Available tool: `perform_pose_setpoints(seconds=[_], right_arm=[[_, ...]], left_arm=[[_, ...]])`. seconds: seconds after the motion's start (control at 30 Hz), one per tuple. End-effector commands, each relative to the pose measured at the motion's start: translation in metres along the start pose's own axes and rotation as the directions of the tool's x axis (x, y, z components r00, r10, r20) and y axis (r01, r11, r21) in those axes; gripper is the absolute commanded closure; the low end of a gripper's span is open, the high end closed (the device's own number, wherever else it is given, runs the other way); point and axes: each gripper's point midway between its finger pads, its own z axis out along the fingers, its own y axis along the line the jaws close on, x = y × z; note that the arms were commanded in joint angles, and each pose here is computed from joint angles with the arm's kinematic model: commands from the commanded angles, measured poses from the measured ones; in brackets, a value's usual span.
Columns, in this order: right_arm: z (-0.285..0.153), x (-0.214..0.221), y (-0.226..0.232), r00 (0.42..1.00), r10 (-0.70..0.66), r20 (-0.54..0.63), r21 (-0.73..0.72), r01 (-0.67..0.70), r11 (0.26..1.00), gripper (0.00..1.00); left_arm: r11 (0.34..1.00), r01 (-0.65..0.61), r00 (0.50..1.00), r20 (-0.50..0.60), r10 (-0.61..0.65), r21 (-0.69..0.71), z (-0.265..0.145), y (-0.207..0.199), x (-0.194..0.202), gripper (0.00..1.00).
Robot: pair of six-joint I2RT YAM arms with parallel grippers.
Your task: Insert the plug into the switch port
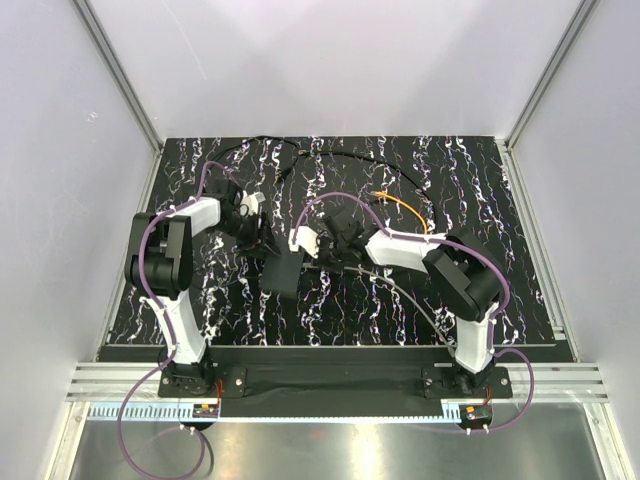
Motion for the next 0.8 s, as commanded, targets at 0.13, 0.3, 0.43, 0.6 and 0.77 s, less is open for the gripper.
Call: perform_pose_setpoints(seconds=[0.13,0.3,0.43,0.6,0.77], right_arm=[[0.007,-0.055,-0.026,0.992,-0.004,0.129,0.092,-0.008,0.996,1.0],[0.005,-0.061,-0.035,0.987,0.011,0.157,0.141,-0.034,0.989,1.0],[-0.002,-0.069,-0.04,0.982,0.026,0.186,0.14,-0.053,0.989,1.0],[-0.008,-0.078,-0.04,0.975,0.053,0.215,0.114,-0.079,0.99,1.0],[-0.004,-0.082,-0.031,0.97,0.06,0.234,0.067,-0.078,0.995,1.0]], left_arm=[[0.998,-0.065,0.998,0.009,0.065,-0.007,0.011,0.0,-0.007,0.44],[0.998,-0.064,0.998,0.008,0.064,-0.007,0.012,0.0,-0.007,0.44],[0.997,-0.071,0.997,0.005,0.071,-0.007,0.012,0.0,-0.006,0.44],[0.997,-0.079,0.997,0.007,0.079,-0.01,0.012,0.001,-0.006,0.44],[0.997,-0.075,0.997,0.011,0.075,-0.004,0.013,0.0,-0.008,0.44]])
